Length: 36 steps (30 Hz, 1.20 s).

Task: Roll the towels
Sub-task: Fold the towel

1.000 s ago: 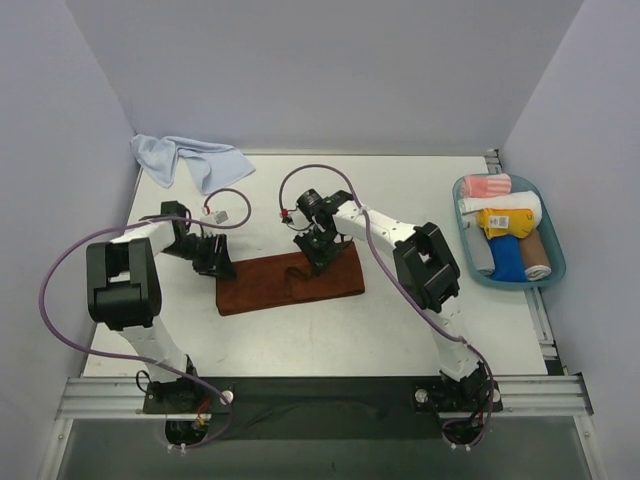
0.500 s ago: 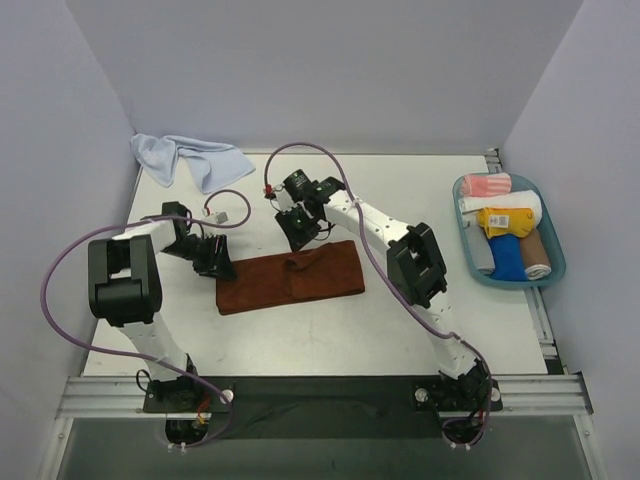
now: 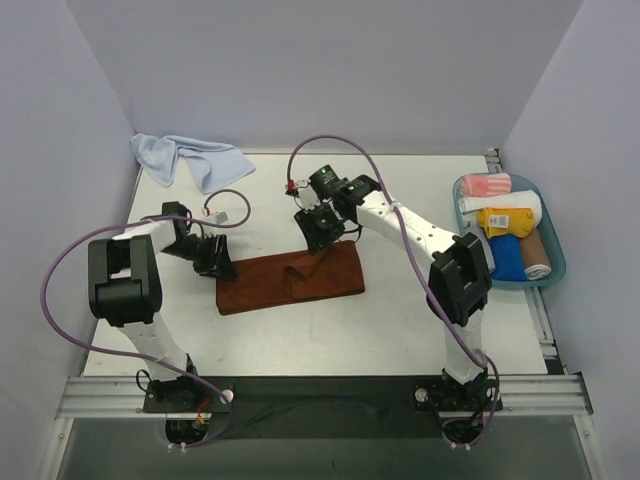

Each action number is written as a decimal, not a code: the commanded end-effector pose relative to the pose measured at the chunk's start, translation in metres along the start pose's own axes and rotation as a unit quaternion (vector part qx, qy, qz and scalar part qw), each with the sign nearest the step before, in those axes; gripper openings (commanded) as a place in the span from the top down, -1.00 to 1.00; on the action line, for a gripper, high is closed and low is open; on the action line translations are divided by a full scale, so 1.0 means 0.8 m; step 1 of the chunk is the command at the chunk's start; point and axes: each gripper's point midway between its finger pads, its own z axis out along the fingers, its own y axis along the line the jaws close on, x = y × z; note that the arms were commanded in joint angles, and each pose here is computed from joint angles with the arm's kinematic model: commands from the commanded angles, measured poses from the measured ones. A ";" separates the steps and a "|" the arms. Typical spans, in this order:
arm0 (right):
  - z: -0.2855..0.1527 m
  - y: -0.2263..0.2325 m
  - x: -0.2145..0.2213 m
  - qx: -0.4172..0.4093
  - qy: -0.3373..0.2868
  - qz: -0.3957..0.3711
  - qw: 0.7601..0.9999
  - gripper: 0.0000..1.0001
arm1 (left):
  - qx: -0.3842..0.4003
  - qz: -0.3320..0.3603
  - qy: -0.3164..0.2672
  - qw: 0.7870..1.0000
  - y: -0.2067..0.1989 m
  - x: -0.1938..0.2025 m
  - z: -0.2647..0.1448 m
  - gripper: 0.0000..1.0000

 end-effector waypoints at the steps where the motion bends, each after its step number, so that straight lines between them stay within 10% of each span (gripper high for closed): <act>1: -0.001 -0.003 0.023 0.001 0.021 0.003 1.000 0.47 | 0.011 0.011 -0.024 1.000 -0.005 -0.017 -0.004 0.08; 13: 0.078 -0.021 0.057 0.011 0.094 0.013 0.995 0.76 | 0.007 0.010 -0.022 1.000 -0.001 -0.018 -0.002 0.08; 36: 0.134 -0.001 -0.014 -0.002 0.043 -0.002 0.999 0.52 | 0.004 -0.019 0.009 1.000 0.013 -0.005 0.020 0.10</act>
